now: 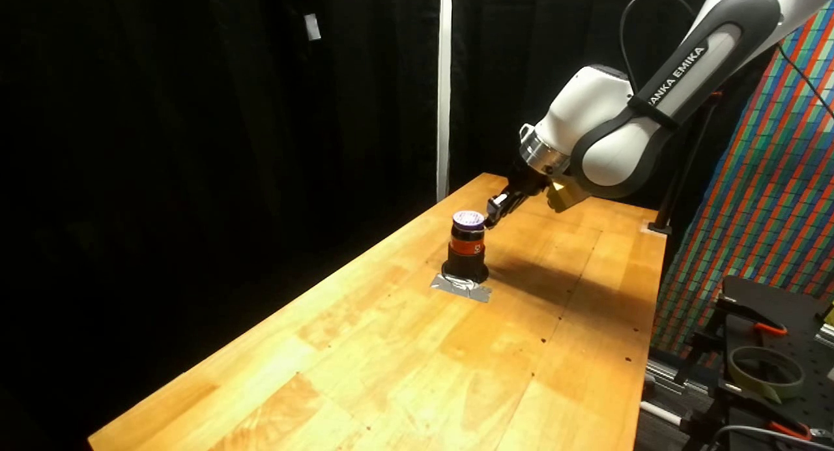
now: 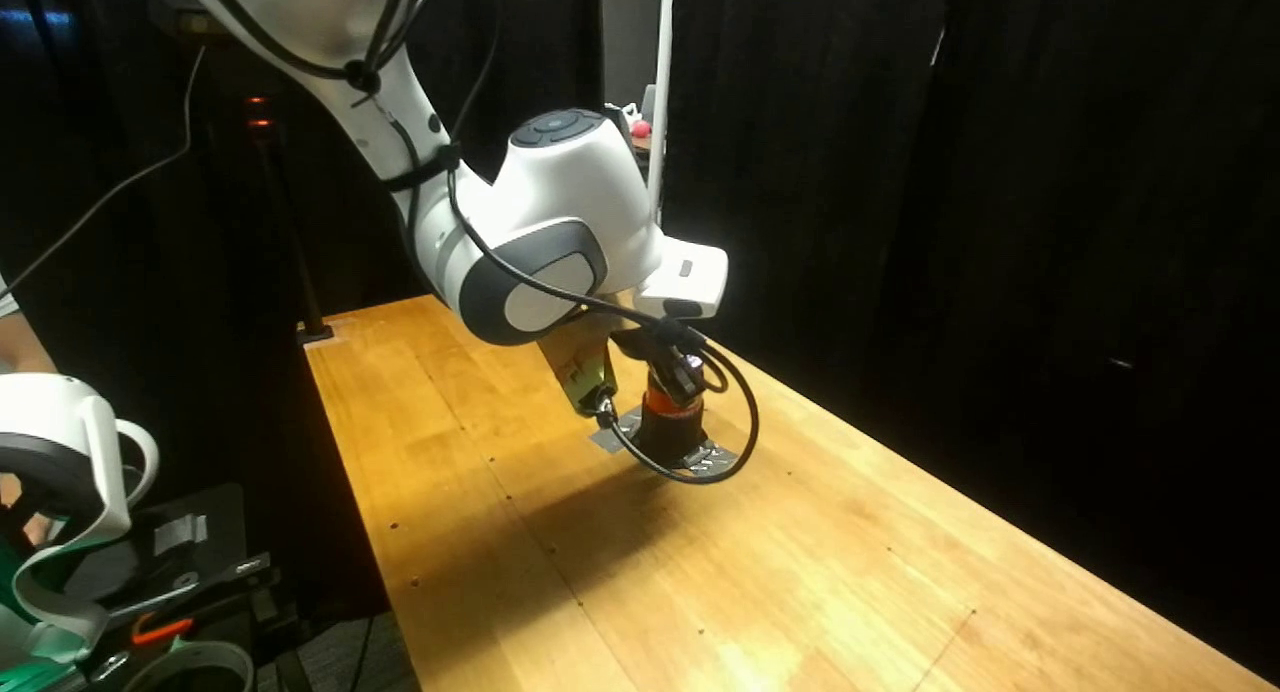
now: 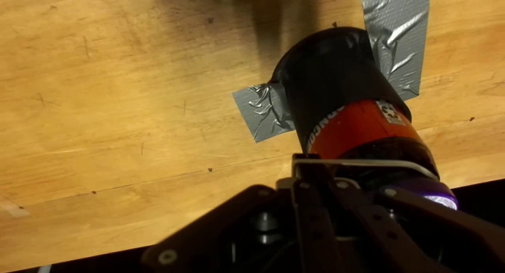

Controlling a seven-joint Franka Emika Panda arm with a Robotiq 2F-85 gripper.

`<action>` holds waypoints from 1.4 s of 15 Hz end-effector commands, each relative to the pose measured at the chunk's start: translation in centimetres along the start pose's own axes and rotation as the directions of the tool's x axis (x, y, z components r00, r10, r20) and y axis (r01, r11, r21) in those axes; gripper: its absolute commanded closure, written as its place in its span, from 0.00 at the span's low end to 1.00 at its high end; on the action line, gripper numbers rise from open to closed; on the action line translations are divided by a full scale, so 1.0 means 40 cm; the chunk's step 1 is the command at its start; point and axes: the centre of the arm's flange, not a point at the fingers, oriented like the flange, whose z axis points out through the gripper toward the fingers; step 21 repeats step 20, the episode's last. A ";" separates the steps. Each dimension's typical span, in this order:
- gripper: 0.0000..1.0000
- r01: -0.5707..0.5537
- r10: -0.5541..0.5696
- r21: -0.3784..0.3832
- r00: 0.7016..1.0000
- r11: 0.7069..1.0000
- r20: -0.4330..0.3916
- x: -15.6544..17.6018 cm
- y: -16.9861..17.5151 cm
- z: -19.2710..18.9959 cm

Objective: Put the rubber band around the base of the cup

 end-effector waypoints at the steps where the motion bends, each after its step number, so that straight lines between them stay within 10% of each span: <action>1: 0.93 -0.001 0.001 0.022 1.000 1.000 -0.019 -0.031 0.039 -0.056; 13: 0.94 0.044 0.016 0.218 0.964 0.975 -0.265 -0.056 0.063 -0.113; 16: 0.93 0.044 0.020 0.235 0.964 0.971 -0.264 -0.054 0.097 -0.112; 17: 0.68 0.037 0.025 0.255 0.972 0.966 -0.235 -0.049 0.108 -0.115; 18: 0.93 0.045 0.008 0.214 0.971 0.976 -0.239 -0.053 0.078 -0.089; 21: 0.79 0.038 0.018 0.231 0.972 0.972 -0.236 -0.055 0.092 -0.088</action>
